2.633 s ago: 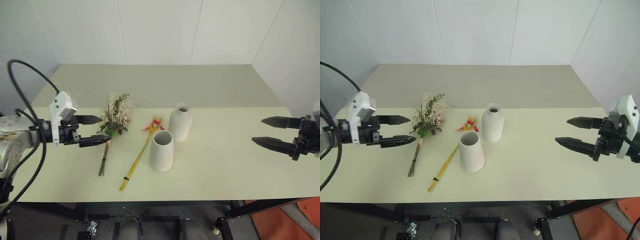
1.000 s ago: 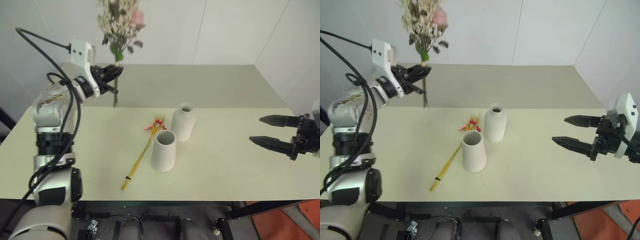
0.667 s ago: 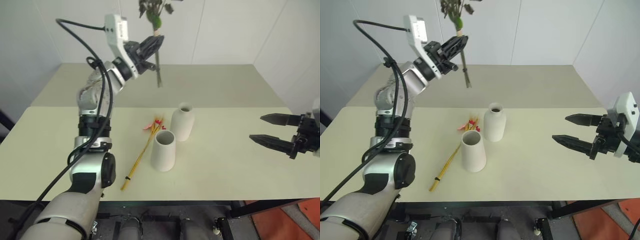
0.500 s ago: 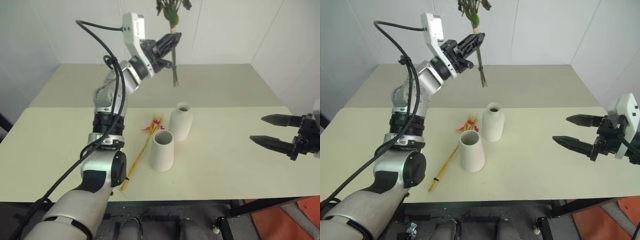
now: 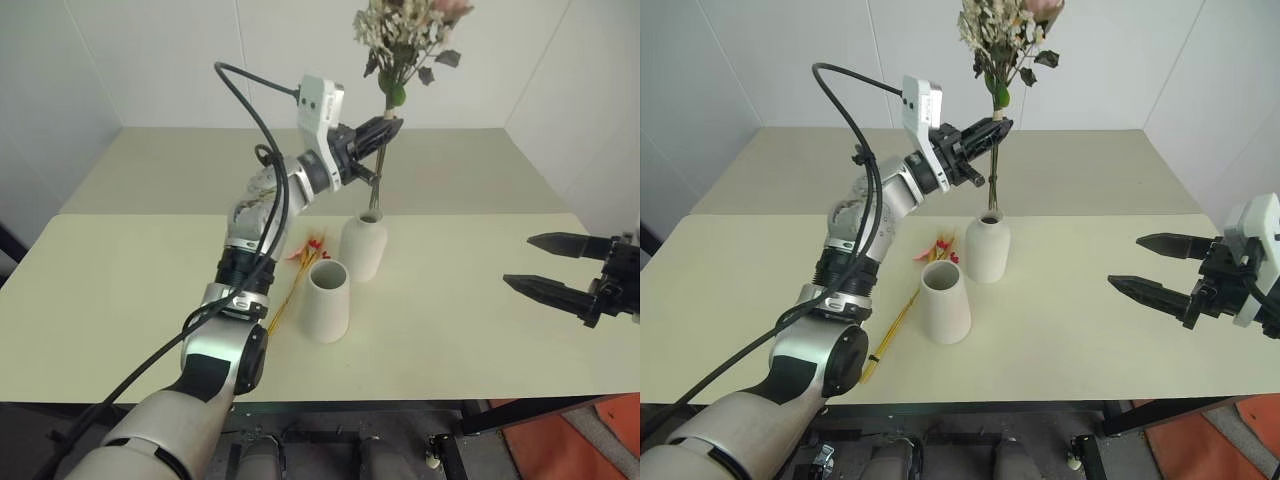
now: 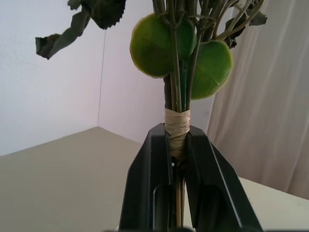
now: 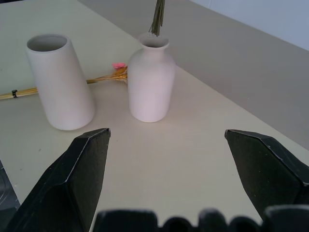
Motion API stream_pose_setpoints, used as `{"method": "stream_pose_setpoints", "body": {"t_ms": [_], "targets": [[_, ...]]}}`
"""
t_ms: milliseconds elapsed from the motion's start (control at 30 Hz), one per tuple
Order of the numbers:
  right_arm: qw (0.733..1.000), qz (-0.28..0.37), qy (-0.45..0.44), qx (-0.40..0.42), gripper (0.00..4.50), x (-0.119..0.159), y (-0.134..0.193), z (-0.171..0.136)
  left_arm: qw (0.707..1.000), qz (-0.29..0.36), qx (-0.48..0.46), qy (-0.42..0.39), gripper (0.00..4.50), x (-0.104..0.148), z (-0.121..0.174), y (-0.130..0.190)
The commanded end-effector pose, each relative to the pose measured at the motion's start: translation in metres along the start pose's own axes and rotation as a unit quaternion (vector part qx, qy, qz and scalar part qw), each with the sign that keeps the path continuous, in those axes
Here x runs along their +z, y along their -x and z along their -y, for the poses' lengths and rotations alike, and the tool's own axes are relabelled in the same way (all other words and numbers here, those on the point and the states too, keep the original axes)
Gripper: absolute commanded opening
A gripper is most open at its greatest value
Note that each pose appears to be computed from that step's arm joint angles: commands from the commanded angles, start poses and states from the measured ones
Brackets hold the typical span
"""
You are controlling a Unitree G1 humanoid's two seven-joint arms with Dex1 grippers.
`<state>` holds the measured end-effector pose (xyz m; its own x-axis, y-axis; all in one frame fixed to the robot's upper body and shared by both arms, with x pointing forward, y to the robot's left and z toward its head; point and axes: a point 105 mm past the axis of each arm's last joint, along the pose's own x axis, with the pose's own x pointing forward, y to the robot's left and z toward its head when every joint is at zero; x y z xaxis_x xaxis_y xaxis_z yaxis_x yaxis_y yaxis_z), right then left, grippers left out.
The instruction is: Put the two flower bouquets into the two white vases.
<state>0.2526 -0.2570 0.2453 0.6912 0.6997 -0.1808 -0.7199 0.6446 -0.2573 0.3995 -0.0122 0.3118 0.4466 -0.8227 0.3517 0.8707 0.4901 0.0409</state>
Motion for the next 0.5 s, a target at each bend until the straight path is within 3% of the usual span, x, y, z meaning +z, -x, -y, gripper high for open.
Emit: {"method": "stream_pose_setpoints", "body": {"t_ms": [33,400,500], "targets": [[1.000,0.019,0.017,-0.007,4.50,0.013,0.005,-0.001,0.999,0.012,-0.007,-0.032,0.12,0.007,0.005,-0.004],[1.000,0.018,0.016,-0.013,4.50,0.013,0.007,-0.001,0.999,-0.013,-0.004,-0.045,0.12,-0.008,0.004,-0.001],[1.000,0.017,0.016,-0.013,4.50,0.013,0.008,-0.001,0.999,-0.025,-0.005,-0.043,1.11,-0.012,0.003,0.001]]}}
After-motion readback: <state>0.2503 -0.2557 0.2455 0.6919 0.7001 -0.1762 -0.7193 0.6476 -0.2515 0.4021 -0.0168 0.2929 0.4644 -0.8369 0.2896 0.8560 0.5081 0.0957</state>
